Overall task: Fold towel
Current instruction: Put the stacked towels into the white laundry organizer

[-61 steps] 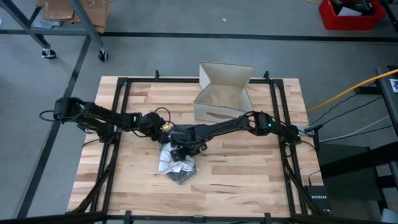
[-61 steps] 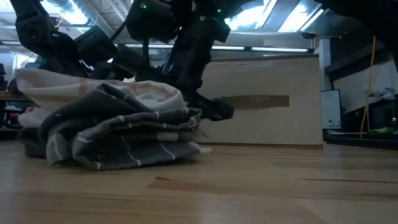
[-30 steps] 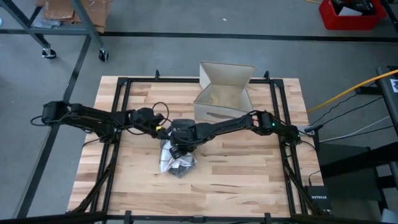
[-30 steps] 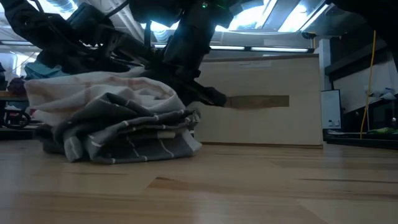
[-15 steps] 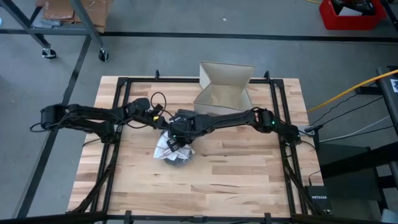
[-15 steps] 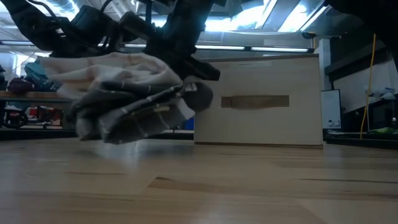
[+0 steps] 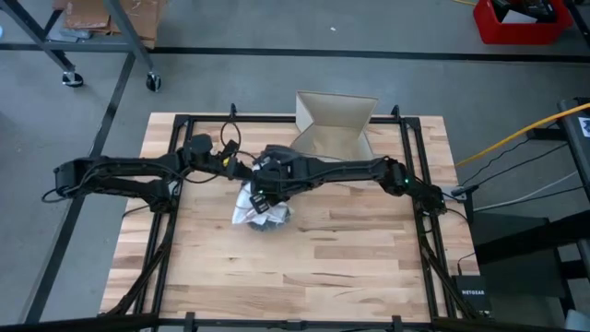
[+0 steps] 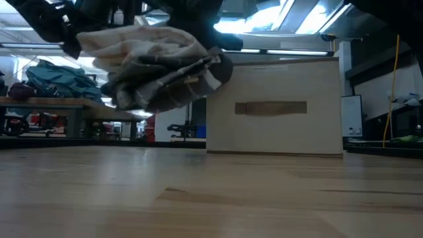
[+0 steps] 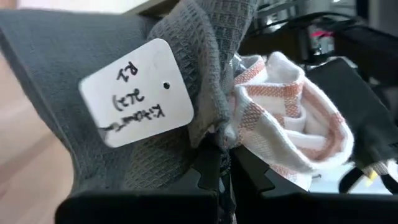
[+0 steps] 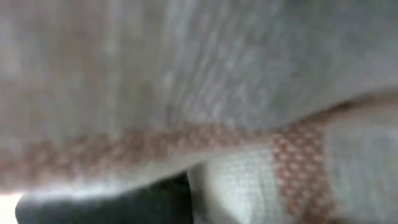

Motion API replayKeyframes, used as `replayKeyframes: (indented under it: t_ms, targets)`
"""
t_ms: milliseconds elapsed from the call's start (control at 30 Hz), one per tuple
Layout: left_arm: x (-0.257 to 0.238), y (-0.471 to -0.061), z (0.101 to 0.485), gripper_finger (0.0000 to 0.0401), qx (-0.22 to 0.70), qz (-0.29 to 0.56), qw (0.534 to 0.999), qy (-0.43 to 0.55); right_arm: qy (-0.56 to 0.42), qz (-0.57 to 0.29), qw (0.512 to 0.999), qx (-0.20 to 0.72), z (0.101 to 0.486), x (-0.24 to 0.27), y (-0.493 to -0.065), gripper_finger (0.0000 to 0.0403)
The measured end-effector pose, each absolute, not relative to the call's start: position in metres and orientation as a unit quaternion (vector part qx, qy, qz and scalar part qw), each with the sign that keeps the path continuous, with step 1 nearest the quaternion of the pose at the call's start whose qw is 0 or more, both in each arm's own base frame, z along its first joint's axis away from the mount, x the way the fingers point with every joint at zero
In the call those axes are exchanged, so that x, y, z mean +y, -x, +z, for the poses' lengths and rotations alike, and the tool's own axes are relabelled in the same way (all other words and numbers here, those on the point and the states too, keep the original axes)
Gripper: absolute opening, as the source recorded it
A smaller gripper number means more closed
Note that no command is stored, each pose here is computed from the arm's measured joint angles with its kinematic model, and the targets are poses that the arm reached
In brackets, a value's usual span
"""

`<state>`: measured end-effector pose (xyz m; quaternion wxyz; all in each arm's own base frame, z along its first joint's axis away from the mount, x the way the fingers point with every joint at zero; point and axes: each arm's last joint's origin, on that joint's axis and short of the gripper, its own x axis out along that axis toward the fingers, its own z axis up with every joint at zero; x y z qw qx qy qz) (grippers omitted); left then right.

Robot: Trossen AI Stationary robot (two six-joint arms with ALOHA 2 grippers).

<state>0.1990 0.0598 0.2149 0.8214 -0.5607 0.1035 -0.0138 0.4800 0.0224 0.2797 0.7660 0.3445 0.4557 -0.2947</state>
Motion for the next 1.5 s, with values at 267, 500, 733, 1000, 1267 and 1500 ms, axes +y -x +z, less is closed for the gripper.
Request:
replayKeyframes:
  t_ms: [267, 500, 733, 1000, 1267, 1500]
  targets:
    - [0.071, -0.211, 0.252, 0.0003, 0.059, -0.028, 0.843, 0.534, -0.329, -0.331, 0.772, 0.432, 0.312, 0.016, -0.459, 0.008]
    - [0.08, -0.227, 0.28, 0.0003, 0.035, -0.039, 0.85, 0.524, -0.334, -0.35, 0.781, 0.396, 0.343, 0.01, -0.44, 0.008]
    - [0.087, -0.246, 0.308, 0.0003, 0.015, -0.055, 0.857, 0.513, -0.34, -0.356, 0.791, 0.363, 0.369, 0.006, -0.423, 0.008]
    - [0.102, -0.278, 0.33, 0.0003, 0.008, -0.063, 0.859, 0.508, -0.329, -0.396, 0.781, 0.353, 0.39, 0.002, -0.395, 0.008]
    - [0.119, -0.307, 0.353, 0.0003, -0.008, -0.071, 0.863, 0.5, -0.33, -0.423, 0.772, 0.34, 0.408, -0.017, -0.374, 0.008]
    - [0.142, -0.304, 0.37, 0.0003, -0.044, -0.055, 0.869, 0.49, -0.333, -0.441, 0.774, 0.309, 0.424, -0.051, -0.359, 0.0079]
